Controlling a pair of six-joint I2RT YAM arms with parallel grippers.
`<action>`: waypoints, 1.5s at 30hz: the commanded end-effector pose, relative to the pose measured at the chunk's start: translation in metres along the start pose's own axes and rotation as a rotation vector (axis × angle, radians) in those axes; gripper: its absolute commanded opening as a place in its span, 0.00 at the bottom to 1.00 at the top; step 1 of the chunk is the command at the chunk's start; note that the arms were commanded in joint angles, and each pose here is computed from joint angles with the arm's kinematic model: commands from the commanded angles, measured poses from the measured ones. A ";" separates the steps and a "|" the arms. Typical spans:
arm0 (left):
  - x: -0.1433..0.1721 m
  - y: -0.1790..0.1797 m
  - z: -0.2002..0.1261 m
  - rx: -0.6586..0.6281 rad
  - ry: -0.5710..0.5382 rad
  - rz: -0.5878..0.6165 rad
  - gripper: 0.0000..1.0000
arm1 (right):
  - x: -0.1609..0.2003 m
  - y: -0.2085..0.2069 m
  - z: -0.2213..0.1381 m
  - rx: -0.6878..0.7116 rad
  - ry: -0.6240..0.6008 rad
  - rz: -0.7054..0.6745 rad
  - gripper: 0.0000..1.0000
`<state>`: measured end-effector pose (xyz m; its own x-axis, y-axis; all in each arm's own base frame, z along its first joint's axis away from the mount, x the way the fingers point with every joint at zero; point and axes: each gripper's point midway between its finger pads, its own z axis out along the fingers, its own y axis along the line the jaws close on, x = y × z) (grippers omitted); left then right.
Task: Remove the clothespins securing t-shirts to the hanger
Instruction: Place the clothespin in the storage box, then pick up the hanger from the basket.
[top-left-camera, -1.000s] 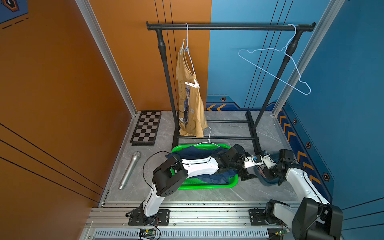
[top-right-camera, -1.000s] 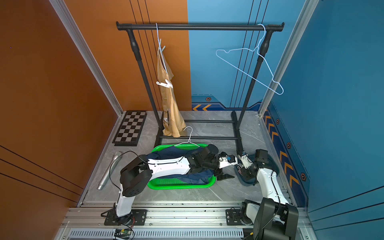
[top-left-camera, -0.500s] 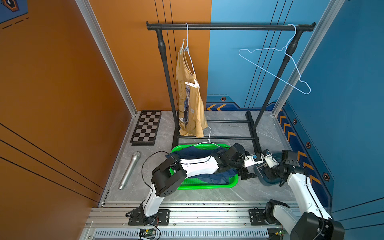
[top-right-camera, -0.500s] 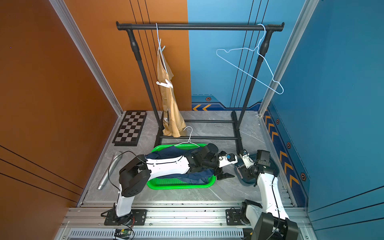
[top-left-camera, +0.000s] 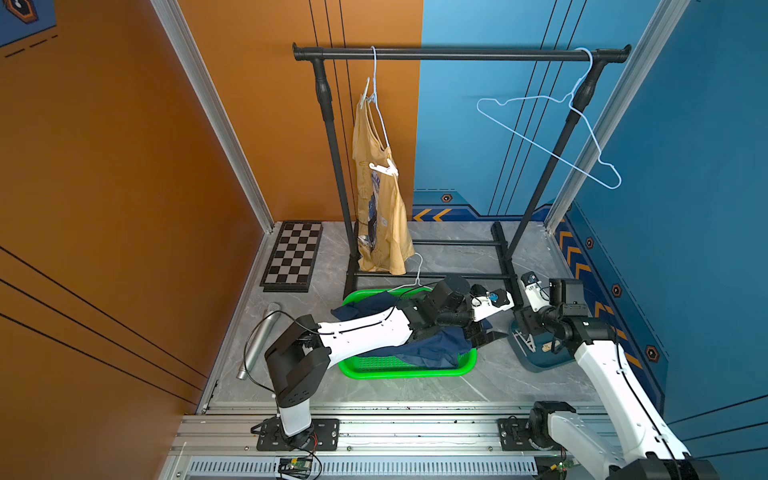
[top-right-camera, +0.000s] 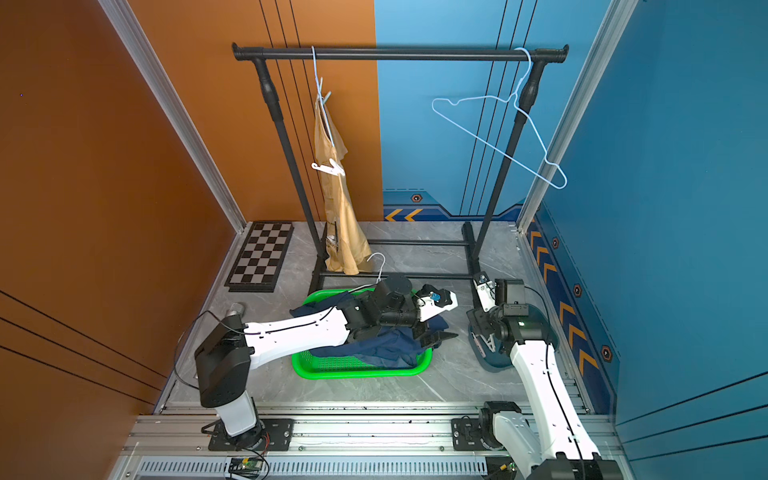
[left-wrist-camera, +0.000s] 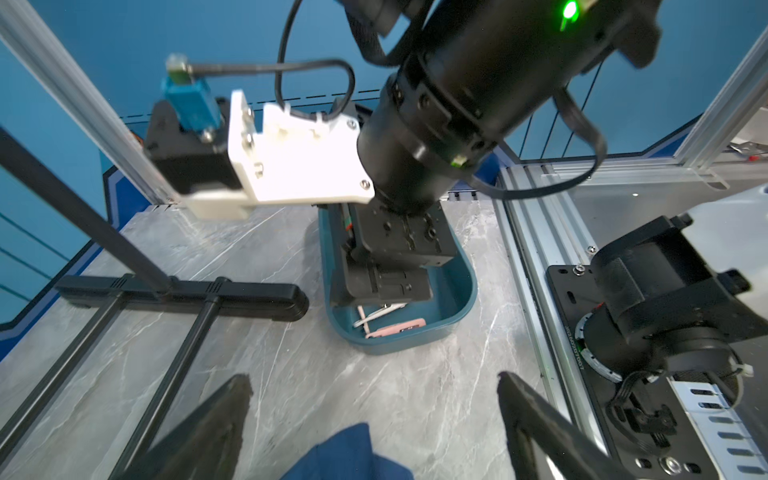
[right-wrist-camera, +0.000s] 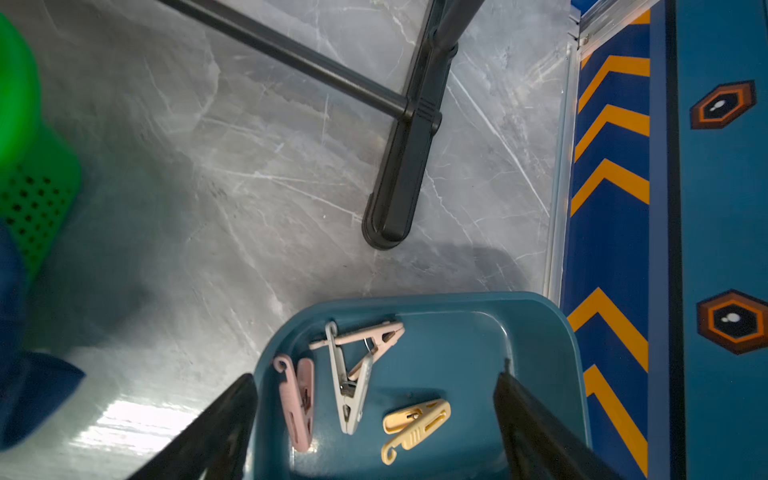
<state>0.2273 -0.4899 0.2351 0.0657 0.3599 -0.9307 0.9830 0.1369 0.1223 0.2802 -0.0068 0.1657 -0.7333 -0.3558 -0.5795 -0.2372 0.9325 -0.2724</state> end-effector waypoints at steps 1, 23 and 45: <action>0.014 0.019 -0.021 -0.075 0.033 -0.044 0.95 | -0.010 0.009 -0.006 0.003 0.040 0.103 0.90; 0.111 0.097 -0.156 -0.440 0.229 -0.295 0.97 | -0.147 0.182 0.037 -0.638 0.005 0.267 0.87; 0.153 0.113 -0.242 -0.632 0.295 -0.418 0.99 | -0.187 0.286 0.054 -0.998 0.041 0.221 0.71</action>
<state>0.3107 -0.2071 0.1946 -0.3924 0.3844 -0.8357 0.6480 0.7603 0.0454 0.3834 0.3083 0.1342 -0.8607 -0.1980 -0.4690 -0.4658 0.6782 0.5684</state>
